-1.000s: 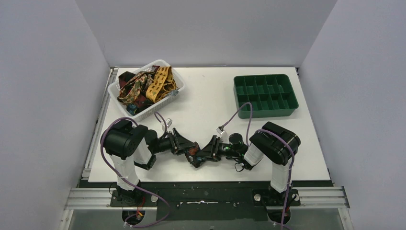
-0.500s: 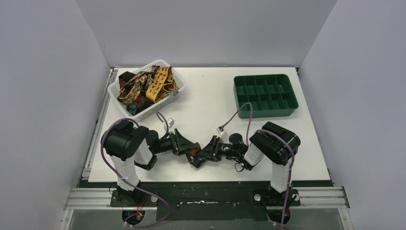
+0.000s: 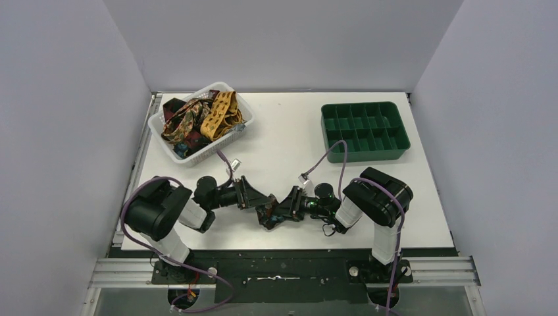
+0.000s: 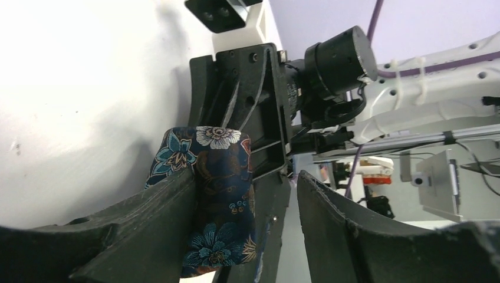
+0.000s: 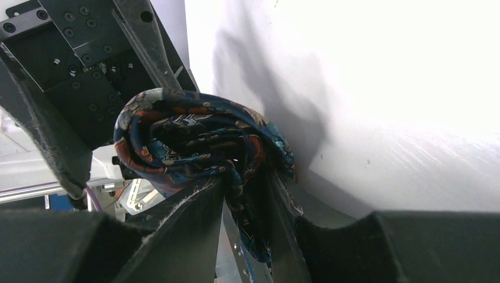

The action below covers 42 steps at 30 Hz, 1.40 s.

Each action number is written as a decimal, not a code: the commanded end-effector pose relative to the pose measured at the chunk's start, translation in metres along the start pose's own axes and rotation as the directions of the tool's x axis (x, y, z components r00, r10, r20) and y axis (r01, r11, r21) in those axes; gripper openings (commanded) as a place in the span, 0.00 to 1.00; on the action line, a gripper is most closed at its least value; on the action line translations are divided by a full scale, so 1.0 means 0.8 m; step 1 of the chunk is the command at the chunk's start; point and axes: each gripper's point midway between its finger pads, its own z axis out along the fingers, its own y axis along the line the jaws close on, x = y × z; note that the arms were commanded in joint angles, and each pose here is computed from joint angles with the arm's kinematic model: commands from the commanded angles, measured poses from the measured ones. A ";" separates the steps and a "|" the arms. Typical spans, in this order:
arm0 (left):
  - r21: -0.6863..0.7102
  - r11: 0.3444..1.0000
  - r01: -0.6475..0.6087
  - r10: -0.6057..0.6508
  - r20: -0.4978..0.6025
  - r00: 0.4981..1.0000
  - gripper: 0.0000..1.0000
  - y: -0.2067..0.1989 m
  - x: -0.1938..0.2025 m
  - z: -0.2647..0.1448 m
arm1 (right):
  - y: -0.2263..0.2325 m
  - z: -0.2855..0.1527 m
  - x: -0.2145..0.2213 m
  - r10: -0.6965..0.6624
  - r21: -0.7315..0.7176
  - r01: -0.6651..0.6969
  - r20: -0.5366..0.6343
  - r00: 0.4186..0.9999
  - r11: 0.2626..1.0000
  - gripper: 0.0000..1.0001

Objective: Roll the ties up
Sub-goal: Pick up the tie at the center of the board.

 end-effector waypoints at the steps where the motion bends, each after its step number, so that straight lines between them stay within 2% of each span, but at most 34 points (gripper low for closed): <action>1: -0.068 0.997 -0.038 0.030 -0.116 0.993 0.62 0.018 0.030 -0.007 | 0.024 0.002 -0.038 -0.056 -0.050 0.063 0.131 0.990 0.997 0.32; 5: -0.170 0.985 -0.041 0.024 -0.102 0.995 0.65 0.043 0.022 -0.017 | 0.021 0.001 -0.034 -0.052 -0.045 0.058 0.118 0.992 0.997 0.35; 8: -0.183 0.982 -0.045 0.028 -0.095 0.995 0.69 0.045 0.016 -0.018 | 0.023 0.000 -0.030 -0.048 -0.051 0.053 0.101 0.994 0.997 0.41; 11: -0.188 0.982 -0.031 0.018 -0.071 0.997 0.72 0.047 0.010 -0.019 | 0.028 -0.001 -0.026 -0.046 -0.068 0.051 0.082 0.996 0.996 0.56; 15: -0.194 0.981 0.002 -0.003 -0.006 1.000 0.72 0.047 0.001 -0.026 | 0.036 -0.005 -0.028 -0.080 -0.070 0.085 0.078 0.994 0.994 0.71; 21: -0.252 0.968 0.021 -0.011 0.044 0.999 0.74 0.057 -0.010 -0.038 | 0.032 -0.016 -0.047 -0.212 0.060 0.206 0.102 0.972 0.977 0.90; 25: -0.279 0.960 0.024 -0.015 0.034 0.999 0.76 0.059 -0.009 -0.045 | 0.022 -0.024 -0.060 -0.268 0.179 0.251 0.081 0.960 0.951 0.93; 28: -0.327 0.945 0.026 -0.018 0.027 0.999 0.77 0.067 -0.005 -0.051 | 0.013 -0.040 -0.061 -0.226 0.229 0.209 0.048 0.973 0.951 0.93; 33: -0.325 0.946 0.020 -0.009 0.037 0.999 0.80 0.060 0.000 -0.057 | 0.016 -0.057 -0.035 -0.114 0.213 0.102 0.046 0.992 0.972 0.94; 39: -0.292 0.956 0.001 0.006 0.025 1.000 0.81 0.051 -0.001 -0.054 | 0.024 -0.052 -0.007 -0.072 0.202 0.061 0.046 0.996 0.977 0.95; 42: -0.288 0.957 0.002 0.002 0.013 1.000 0.81 0.051 0.002 -0.052 | 0.024 -0.047 0.005 -0.030 0.177 0.022 0.042 0.999 0.984 0.90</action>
